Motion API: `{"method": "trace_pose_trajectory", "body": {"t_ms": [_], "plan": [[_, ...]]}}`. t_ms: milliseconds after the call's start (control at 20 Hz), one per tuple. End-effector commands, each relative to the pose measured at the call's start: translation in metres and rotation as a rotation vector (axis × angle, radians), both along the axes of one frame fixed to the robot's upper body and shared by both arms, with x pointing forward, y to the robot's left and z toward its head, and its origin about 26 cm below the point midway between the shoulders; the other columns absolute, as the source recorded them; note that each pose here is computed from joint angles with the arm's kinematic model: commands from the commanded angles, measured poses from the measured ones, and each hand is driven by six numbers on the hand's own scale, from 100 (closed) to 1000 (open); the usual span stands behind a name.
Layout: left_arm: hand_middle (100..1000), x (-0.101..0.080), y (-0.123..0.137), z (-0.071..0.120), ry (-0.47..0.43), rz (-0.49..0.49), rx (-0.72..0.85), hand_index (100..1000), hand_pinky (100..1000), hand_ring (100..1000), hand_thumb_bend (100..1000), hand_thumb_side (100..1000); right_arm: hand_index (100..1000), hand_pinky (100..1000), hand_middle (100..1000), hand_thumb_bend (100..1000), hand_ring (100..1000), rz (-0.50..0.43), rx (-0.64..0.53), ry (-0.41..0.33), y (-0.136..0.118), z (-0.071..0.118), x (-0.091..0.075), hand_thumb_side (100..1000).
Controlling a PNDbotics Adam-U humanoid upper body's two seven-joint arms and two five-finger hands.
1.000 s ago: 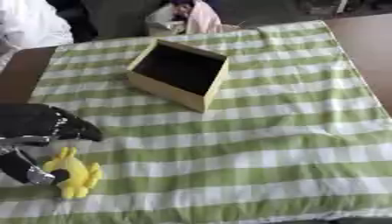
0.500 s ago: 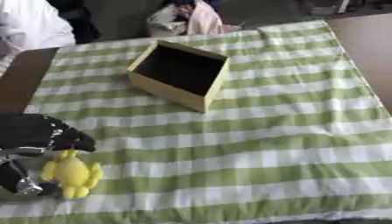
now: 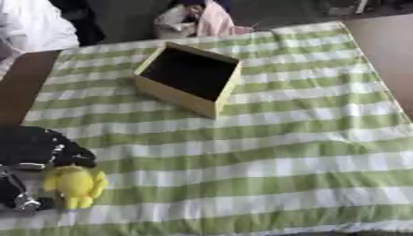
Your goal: Pick up objects on the table and place them in the box.
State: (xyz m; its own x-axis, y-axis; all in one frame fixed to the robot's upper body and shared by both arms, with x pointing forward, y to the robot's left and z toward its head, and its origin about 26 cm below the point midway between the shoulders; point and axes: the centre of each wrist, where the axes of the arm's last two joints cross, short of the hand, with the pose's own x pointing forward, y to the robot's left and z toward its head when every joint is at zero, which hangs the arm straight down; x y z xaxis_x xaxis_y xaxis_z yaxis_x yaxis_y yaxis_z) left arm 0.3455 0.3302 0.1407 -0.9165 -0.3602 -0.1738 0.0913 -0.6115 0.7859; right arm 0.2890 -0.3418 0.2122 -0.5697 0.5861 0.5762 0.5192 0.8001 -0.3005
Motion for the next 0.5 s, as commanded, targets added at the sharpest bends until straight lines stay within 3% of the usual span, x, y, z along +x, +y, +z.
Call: {"method": "trace_pose_trajectory", "body": {"t_ms": [50, 500], "plan": [[909, 0.0039, 0.0073, 0.0058, 0.079, -0.133, 0.204, 993, 760, 864, 366, 375, 780, 654, 716, 100, 731, 0.000, -0.009, -0.027, 0.0000, 0.0079, -0.0034, 645], [891, 0.0131, 0.0029, -0.0028, 0.044, -0.124, 0.171, 978, 731, 851, 342, 351, 781, 653, 715, 100, 731, 0.008, 0.001, -0.018, 0.0001, 0.0058, -0.0037, 648]]}}
